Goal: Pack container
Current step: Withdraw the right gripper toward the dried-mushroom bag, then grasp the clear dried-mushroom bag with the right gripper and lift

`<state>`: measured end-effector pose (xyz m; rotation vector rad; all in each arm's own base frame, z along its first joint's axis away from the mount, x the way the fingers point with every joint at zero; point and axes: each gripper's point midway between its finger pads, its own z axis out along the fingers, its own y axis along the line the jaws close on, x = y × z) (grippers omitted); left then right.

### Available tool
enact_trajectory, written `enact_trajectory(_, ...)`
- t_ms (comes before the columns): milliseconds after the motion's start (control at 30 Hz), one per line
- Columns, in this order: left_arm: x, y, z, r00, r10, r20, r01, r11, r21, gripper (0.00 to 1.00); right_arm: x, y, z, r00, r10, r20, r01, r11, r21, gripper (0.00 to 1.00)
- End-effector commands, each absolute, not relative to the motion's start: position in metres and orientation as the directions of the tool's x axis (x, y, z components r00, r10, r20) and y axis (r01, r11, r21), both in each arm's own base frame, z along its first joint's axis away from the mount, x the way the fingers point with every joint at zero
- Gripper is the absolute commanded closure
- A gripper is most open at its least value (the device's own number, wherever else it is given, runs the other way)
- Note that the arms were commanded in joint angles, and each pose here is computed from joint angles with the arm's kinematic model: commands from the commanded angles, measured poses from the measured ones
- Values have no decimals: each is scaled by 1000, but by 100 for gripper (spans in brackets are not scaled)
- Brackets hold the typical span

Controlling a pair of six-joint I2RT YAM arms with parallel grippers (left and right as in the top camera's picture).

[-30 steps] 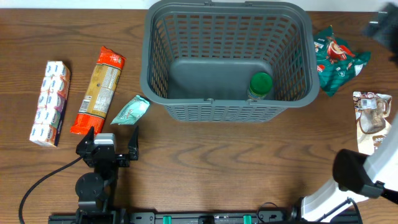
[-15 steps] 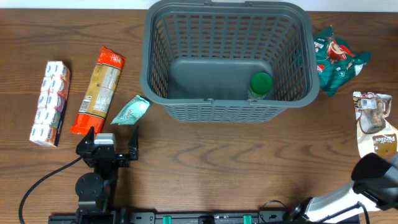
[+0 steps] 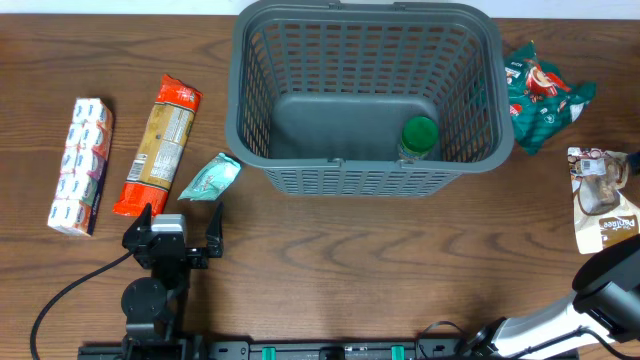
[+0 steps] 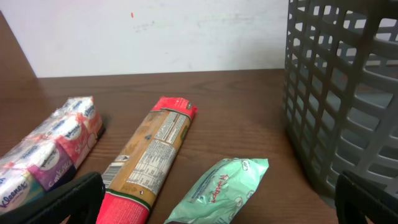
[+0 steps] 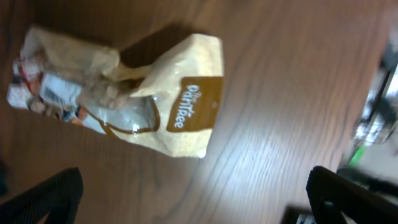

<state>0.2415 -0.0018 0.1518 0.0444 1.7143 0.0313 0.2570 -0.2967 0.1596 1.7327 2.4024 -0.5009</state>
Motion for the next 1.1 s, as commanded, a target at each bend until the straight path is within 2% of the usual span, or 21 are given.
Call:
enact_trajectory(0, 242, 0, 136, -177, 61, -982, 6, 998, 61, 1, 281, -284, 146, -653, 719, -240, 758, 617, -213, 1)
enact_trajectory(100, 242, 0, 136, -177, 62, -982, 6, 998, 62, 1, 309, -271, 143, -795, 553, -247, 597, 785, -165, 1)
enact_trajectory(367, 242, 0, 136, -177, 62, -982, 6, 998, 62, 1, 334, -262, 140, -921, 300, -249, 350, 918, -187, 1)
enact_trajectory(567, 242, 0, 136, -177, 62, -982, 6, 998, 62, 1, 335, -266, 103, -964, 218, -152, 245, 951, -188, 1)
enact_trajectory(833, 242, 0, 136, -177, 62, -982, 6, 998, 62, 1, 316, -287, 44, -967, 255, 19, 242, 936, -255, 1)
enact_trajectory(1067, 242, 0, 136, -177, 62, -982, 6, 998, 62, 1, 310, -303, 46, -946, 323, 5, 309, 908, -284, 1)
